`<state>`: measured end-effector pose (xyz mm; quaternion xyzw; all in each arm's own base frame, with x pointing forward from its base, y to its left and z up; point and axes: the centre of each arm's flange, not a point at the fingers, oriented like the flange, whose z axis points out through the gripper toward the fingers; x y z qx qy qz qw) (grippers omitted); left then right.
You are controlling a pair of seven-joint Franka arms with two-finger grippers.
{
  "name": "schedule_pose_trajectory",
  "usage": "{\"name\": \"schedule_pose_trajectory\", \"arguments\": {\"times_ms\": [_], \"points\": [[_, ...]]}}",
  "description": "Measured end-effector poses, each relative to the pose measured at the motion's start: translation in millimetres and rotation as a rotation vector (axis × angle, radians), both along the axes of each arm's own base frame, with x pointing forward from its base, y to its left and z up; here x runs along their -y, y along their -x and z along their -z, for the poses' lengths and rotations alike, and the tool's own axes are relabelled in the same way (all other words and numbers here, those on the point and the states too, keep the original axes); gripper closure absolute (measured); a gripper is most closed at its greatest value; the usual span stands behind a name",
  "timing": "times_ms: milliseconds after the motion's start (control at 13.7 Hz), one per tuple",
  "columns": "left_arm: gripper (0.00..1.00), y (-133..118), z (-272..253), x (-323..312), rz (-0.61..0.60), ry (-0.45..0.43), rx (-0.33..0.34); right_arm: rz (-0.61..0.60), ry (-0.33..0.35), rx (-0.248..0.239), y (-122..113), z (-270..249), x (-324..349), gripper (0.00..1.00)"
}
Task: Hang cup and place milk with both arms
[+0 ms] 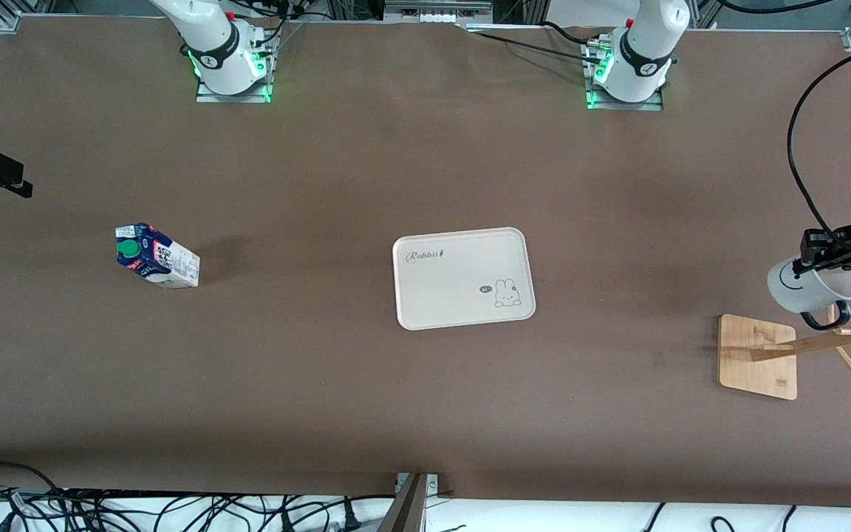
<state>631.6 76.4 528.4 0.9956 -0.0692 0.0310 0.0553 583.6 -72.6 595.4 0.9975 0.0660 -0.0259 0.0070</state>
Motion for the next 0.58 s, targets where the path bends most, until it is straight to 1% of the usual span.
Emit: {"name": "schedule_pose_trajectory", "arguments": {"times_ms": [219,292,438,585], "points": [[0.93,-1.4,-2.2,5.7,0.009,0.003,0.005,-0.014,-0.006,-0.067,0.6,14.5,-2.3,0.0],[0.93,-1.6,-1.9,5.8,0.009,0.003,0.005,-0.022,-0.005,-0.069,0.6,14.2,-5.7,0.0],[0.93,-3.0,1.1,5.3,0.017,0.001,0.004,-0.063,0.027,-0.055,-3.0,10.7,-22.8,0.0],[0.93,-7.9,5.1,2.7,0.038,-0.008,0.025,-0.087,0.044,-0.04,-5.4,6.3,-42.0,0.0]]}}
